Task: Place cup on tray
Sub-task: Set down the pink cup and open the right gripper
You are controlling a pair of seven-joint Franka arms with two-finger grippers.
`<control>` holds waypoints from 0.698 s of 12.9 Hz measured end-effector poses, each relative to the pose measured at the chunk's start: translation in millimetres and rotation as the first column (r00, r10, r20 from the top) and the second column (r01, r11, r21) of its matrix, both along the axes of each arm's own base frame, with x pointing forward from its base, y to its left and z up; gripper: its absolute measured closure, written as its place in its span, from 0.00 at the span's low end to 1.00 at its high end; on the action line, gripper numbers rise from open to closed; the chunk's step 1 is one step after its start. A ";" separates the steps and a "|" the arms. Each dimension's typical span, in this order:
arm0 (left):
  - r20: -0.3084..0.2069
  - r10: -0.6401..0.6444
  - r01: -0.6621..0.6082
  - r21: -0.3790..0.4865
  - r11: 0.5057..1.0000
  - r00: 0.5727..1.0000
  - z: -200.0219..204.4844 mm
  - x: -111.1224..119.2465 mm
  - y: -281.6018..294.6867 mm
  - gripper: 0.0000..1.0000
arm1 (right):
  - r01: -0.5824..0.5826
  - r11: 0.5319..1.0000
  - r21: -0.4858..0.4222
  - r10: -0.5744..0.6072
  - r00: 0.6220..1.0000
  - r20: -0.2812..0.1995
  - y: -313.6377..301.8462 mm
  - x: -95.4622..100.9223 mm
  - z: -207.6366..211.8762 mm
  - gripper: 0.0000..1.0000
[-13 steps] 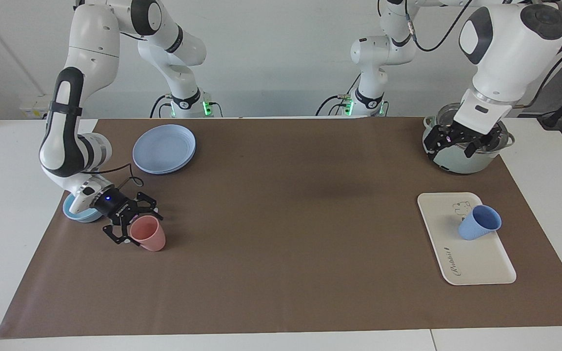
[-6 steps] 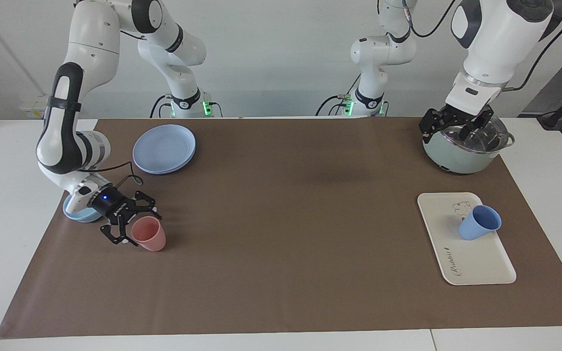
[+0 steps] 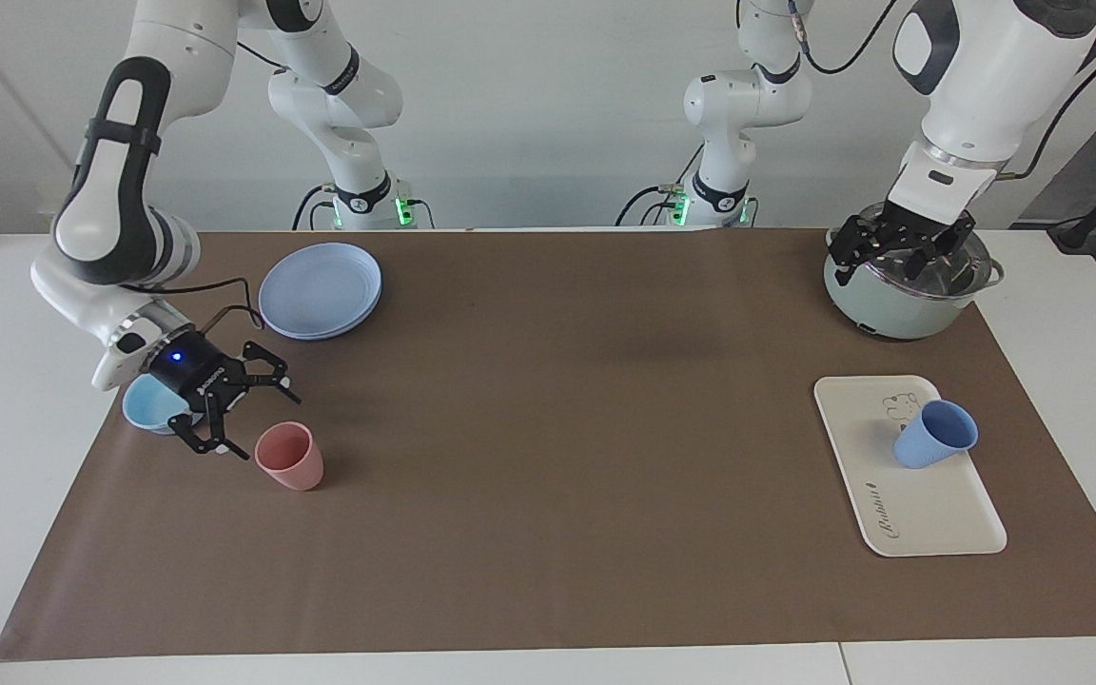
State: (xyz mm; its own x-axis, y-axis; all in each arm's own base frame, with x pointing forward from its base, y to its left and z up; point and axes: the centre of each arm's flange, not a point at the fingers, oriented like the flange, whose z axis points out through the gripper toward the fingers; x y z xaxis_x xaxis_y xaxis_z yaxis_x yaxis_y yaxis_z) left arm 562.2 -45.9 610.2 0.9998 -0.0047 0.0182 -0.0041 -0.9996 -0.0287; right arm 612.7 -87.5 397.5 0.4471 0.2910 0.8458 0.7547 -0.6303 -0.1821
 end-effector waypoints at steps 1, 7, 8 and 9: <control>0.000 0.003 -0.003 0.000 1.000 1.000 -0.1 0.1 1.6 0.00 | 0.023 1.000 -0.018 -0.023 0.999 -0.037 9.8 -1.0 21.8 0.00; 0.000 0.005 -0.005 -0.001 1.000 1.000 -0.3 0.3 2.9 0.00 | 0.197 0.935 -0.296 -0.261 0.945 -0.198 59.4 4.0 93.3 0.00; 0.000 0.005 -0.005 -0.001 1.000 1.000 -0.4 0.3 2.9 0.00 | 0.235 0.904 -0.357 -0.326 0.919 -0.221 63.8 2.9 102.5 0.00; 0.000 0.005 -0.005 -0.001 1.000 1.000 -0.5 0.3 2.9 0.00 | 0.275 0.867 -0.416 -0.393 0.890 -0.231 64.9 0.8 112.3 0.00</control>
State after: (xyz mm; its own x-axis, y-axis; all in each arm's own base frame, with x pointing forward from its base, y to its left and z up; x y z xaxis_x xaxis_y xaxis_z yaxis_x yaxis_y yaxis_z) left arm 562.5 -43.0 609.7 0.9998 0.0001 0.0180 0.0006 -0.9996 -0.0272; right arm 613.5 -22.6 509.8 0.7859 0.3360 0.5191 0.4320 -0.8990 -0.0721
